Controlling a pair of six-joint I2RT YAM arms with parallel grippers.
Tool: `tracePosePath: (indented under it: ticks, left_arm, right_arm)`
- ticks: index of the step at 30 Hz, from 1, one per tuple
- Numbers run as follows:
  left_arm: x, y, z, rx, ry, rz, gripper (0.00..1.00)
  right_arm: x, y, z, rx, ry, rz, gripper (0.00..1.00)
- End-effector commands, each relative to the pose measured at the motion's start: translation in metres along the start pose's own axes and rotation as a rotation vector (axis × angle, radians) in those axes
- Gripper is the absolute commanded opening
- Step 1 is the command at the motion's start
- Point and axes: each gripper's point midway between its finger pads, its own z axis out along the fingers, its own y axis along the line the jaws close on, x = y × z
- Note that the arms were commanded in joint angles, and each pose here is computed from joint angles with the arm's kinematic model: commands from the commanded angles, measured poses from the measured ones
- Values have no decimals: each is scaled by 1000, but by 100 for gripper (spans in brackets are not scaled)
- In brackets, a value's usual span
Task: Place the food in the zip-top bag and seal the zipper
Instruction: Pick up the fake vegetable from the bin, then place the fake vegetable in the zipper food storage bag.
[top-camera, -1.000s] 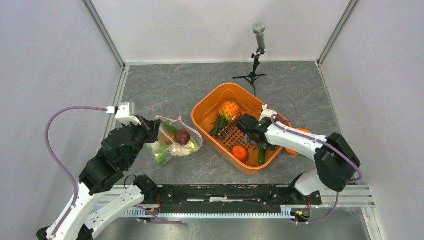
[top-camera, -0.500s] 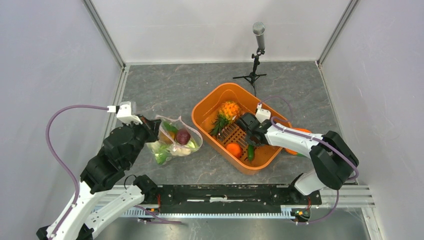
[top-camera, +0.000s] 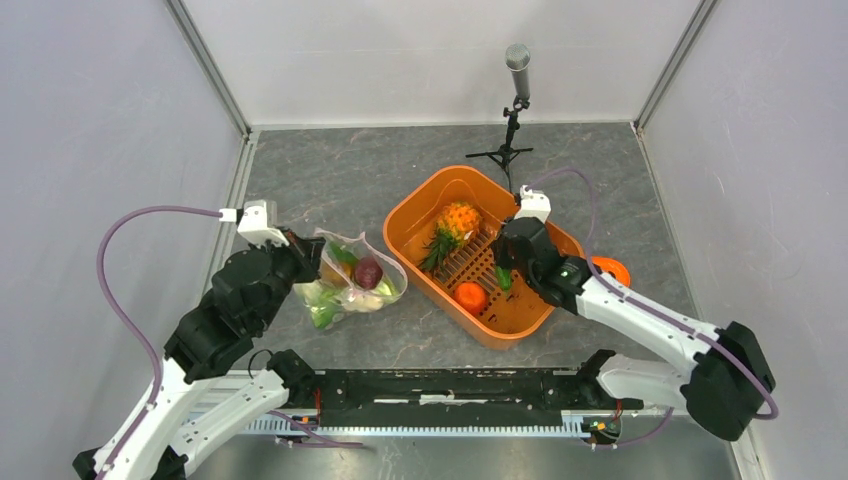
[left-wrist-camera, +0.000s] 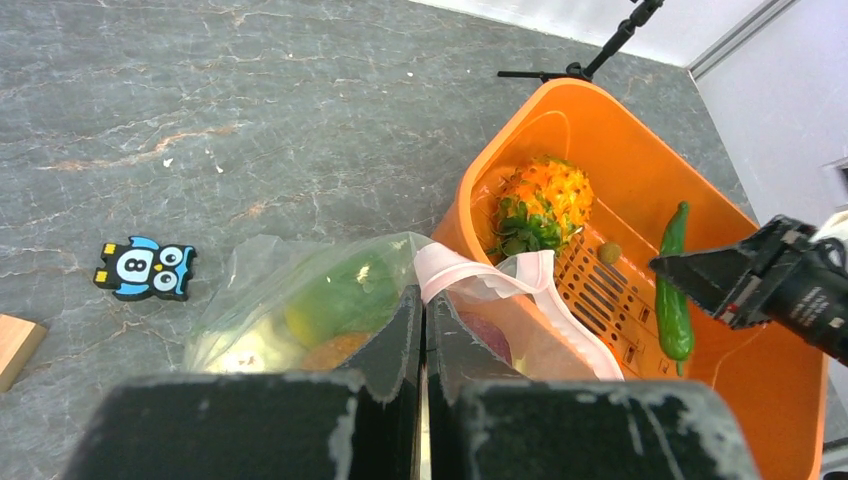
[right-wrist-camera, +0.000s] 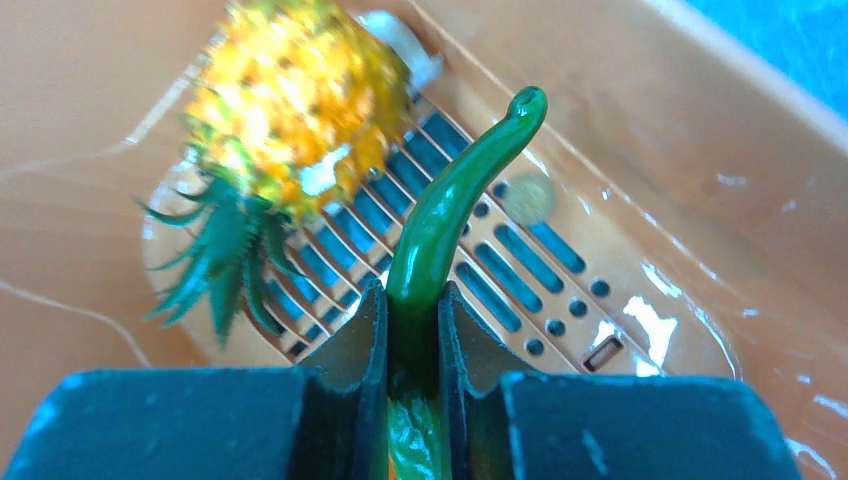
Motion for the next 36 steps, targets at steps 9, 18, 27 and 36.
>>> tracePosePath:
  ticks: [9,18,27,36]
  left_arm:
    - [-12,-11,3,34,-32,-24,2]
    - [-13,-19,2,65,-19,-34,2]
    - [-9,-34,4,125,24,-51,2]
    - [-11,-46,-1,177,42,-71,2]
  right_arm:
    - [-57,54,-32,-308,-166,-169,0]
    - [-126,130,-146,-907,-628,-230,0]
    - [-110,190,-224,-1440,-701,-287,0]
    - [-78,247,-251,-1657,-753,-382,0]
